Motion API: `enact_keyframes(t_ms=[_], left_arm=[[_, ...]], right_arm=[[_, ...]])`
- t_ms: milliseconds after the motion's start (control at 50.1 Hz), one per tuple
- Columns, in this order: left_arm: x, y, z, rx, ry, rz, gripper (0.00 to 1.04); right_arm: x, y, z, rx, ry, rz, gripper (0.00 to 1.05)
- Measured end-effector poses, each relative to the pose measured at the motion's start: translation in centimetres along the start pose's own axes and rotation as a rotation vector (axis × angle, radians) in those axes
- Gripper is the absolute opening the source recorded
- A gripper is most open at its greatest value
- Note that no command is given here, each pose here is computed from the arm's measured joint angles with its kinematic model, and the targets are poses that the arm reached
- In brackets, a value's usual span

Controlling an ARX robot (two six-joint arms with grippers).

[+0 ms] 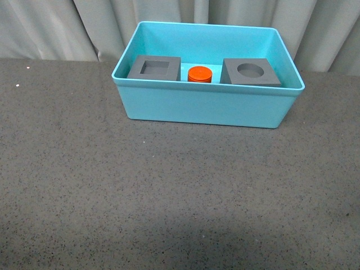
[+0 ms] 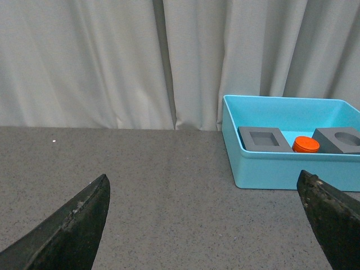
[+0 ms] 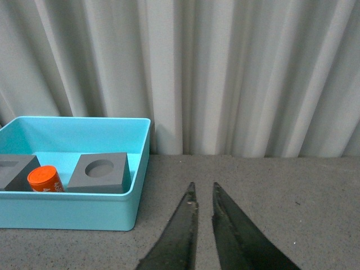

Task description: Place gray and orange parts in blue box

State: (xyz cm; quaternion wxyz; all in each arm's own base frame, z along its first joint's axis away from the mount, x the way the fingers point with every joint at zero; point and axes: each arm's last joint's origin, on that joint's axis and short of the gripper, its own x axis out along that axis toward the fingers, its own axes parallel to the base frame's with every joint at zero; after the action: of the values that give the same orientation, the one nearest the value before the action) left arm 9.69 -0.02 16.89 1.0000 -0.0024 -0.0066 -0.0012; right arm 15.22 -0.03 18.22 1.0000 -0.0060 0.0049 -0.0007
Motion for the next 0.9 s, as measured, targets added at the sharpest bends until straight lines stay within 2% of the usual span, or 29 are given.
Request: enact_keyframes(t_ms=[60,419,898], left_arm=[[0.0,0.0,0.0,0.0,0.0,0.0,0.98],[0.0,0.0,0.0,0.0,0.0,0.0,0.98],[0.0,0.0,0.0,0.0,0.0,0.0,0.98]], right_arm=[[-0.4,0.0,-0.3,-0.001,0.003,0.0,0.0],[-2.2,0.0,-1.7,0.002,-0.007,0.0,0.0],[-3.7,0.0,-1.4,0.002,-0.018,0.001,0.0]])
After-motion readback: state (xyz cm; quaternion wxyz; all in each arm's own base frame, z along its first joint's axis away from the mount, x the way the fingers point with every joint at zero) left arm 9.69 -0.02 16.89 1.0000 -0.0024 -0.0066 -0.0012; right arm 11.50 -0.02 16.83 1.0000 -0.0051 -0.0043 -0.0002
